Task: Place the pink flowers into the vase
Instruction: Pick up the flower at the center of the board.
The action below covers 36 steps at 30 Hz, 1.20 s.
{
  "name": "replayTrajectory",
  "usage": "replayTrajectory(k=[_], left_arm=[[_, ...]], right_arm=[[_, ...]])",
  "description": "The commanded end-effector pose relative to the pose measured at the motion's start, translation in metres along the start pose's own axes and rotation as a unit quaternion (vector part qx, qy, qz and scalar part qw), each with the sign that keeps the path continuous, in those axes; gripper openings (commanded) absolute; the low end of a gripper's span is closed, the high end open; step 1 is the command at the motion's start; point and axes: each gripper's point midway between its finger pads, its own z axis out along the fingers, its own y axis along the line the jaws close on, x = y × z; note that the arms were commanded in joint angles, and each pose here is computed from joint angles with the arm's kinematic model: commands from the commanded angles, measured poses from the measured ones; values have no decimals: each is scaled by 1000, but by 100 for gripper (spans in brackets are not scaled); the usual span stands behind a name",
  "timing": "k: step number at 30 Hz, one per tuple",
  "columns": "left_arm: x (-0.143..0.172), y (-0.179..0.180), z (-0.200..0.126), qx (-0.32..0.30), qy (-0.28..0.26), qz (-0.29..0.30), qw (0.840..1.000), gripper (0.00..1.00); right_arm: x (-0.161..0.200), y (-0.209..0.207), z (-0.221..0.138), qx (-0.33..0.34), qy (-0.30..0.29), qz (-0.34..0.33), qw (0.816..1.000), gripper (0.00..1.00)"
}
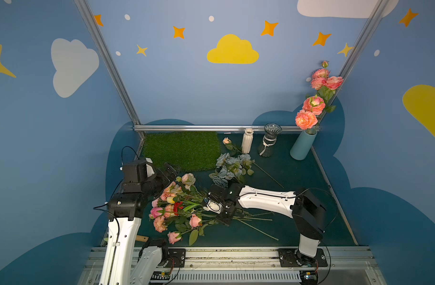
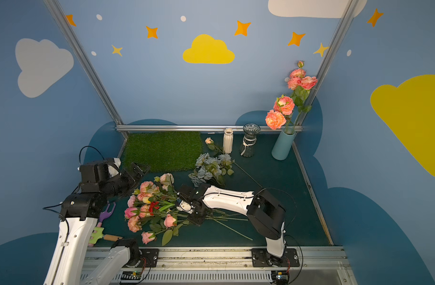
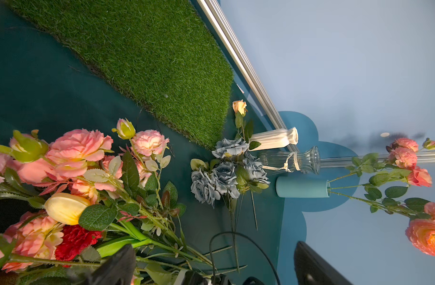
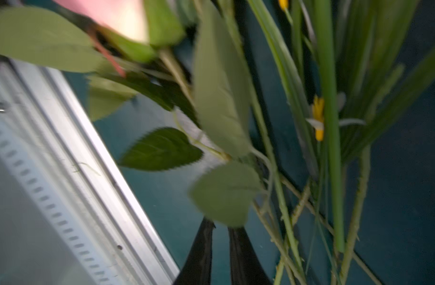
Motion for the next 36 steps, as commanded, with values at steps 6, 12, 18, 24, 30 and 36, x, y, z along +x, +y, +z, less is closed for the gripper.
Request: replayTrajectory(k=[6, 12, 18, 24, 30, 36], left_arm=[[0, -3, -1, 10, 0, 2, 1000, 100], [0, -5, 0, 14, 2, 3, 1000, 100], [-2, -9, -2, 20, -1, 7, 1000, 100], [-1, -10, -2, 23, 1, 9, 1000, 100], [0, -11, -3, 25, 2, 11, 1000, 100], [0, -12, -3, 29, 3, 13, 999, 100]], right_arm=[[13, -14, 0, 34, 15, 26, 999, 14], [17, -17, 8, 38, 28, 26, 999, 8], [18, -19, 12, 44, 33, 24, 998, 7], [19, -17, 16, 45, 37, 18, 998, 11], [17, -15, 19, 43, 39, 13, 998, 11], [18, -13, 22, 44, 43, 7, 998, 15]])
